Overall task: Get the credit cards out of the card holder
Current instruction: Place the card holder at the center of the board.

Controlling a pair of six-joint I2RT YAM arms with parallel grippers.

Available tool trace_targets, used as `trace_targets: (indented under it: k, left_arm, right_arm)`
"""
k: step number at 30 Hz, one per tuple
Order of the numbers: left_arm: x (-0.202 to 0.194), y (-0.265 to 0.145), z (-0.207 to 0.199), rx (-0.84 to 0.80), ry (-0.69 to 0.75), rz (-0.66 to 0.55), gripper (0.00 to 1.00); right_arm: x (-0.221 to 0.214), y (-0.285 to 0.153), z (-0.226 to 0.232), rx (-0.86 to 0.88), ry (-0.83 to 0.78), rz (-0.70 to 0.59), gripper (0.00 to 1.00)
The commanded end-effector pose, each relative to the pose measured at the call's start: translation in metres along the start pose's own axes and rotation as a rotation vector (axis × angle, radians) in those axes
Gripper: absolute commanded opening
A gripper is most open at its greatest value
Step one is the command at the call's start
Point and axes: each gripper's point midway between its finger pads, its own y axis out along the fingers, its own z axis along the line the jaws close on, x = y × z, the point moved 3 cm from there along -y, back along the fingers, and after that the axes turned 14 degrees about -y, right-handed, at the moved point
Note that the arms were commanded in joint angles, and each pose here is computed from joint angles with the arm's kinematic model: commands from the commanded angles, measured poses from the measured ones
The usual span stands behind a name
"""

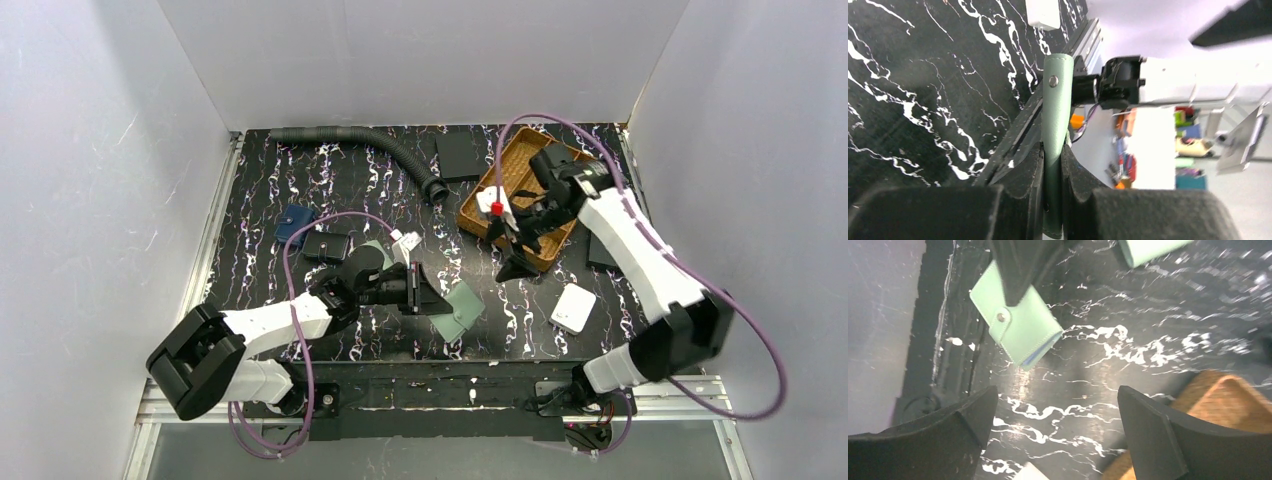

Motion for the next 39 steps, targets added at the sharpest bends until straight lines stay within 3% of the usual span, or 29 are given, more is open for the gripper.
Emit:
trace_targets:
  k: [1,5,17,24,32,39]
  left_arm:
    - [0.014,-0.001,-0.022,-0.024,-0.254,-0.088,0.00]
    - [0.021,0.008,-0.040,-0.053,-0.309,-0.042,0.00]
    - [0.029,0.017,-0.053,-0.065,-0.315,-0.016,0.00]
    - [0.023,0.017,-0.052,-0.065,-0.289,0.020,0.00]
    - [0.030,0.015,-0.056,-0.064,-0.274,-0.028,0.00]
    - [0.034,0.013,-0.051,-0.051,-0.297,-0.063,0.00]
  right_arm:
    - [0.039,-0.020,0.020,-0.071,-0.350,-0.067,0.98]
    - [0.051,0.004,0.046,0.070,-0.354,-0.206,0.98]
    - [0.013,0.048,0.053,0.144,-0.327,-0.012,0.73]
    - [0.012,0.055,0.044,0.150,-0.311,0.011,0.62]
    - [0.001,0.073,0.069,0.247,-0.287,0.019,0.31]
    - [0.001,0.074,0.070,0.241,-0.283,0.027,0.10]
